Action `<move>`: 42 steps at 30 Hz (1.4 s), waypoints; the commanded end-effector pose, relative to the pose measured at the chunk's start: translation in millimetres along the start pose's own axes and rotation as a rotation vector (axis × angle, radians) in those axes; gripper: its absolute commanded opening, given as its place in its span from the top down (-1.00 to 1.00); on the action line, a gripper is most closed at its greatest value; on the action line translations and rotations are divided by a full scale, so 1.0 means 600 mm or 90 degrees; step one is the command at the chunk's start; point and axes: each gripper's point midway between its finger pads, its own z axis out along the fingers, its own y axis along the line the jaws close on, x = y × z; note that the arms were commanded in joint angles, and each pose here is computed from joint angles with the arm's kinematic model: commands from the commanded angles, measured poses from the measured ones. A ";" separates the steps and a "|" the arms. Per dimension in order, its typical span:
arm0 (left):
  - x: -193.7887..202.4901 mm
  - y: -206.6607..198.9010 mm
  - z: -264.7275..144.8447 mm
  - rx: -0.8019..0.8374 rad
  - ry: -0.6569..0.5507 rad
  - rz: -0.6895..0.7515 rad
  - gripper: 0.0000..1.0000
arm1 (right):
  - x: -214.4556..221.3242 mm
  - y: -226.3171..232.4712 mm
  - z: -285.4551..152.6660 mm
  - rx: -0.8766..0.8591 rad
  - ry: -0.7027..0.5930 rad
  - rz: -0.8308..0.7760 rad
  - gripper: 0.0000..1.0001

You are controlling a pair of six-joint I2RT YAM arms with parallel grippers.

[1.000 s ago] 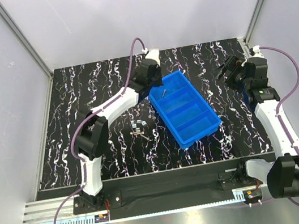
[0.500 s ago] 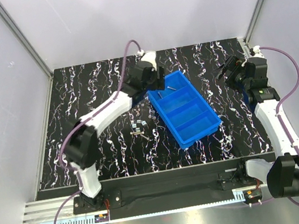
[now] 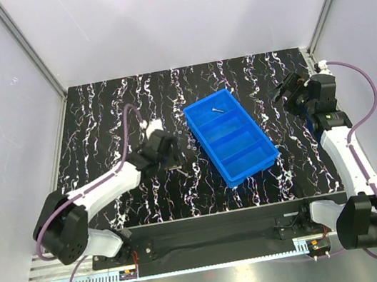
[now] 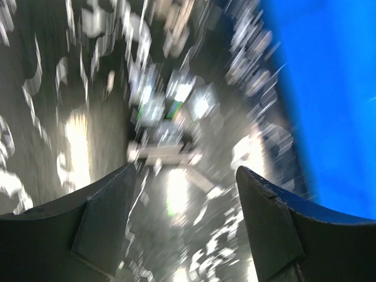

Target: Sort the screws and nuts into containers

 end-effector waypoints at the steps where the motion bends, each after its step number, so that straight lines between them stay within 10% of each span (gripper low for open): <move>1: 0.013 -0.002 0.011 -0.018 -0.001 -0.021 -0.47 | -0.001 0.013 -0.007 -0.020 -0.002 0.002 -0.99; 25: 0.103 -0.005 0.070 -0.171 0.039 -0.026 -0.11 | 0.011 -0.006 -0.014 0.001 -0.002 -0.013 -0.99; 34: 0.158 0.030 0.067 -0.190 0.084 -0.032 1.00 | 0.007 -0.003 -0.017 0.000 -0.003 -0.015 -0.99; 42: 0.083 -0.021 0.014 -0.107 0.024 0.013 1.00 | 0.008 -0.007 -0.015 0.007 -0.003 -0.011 -0.99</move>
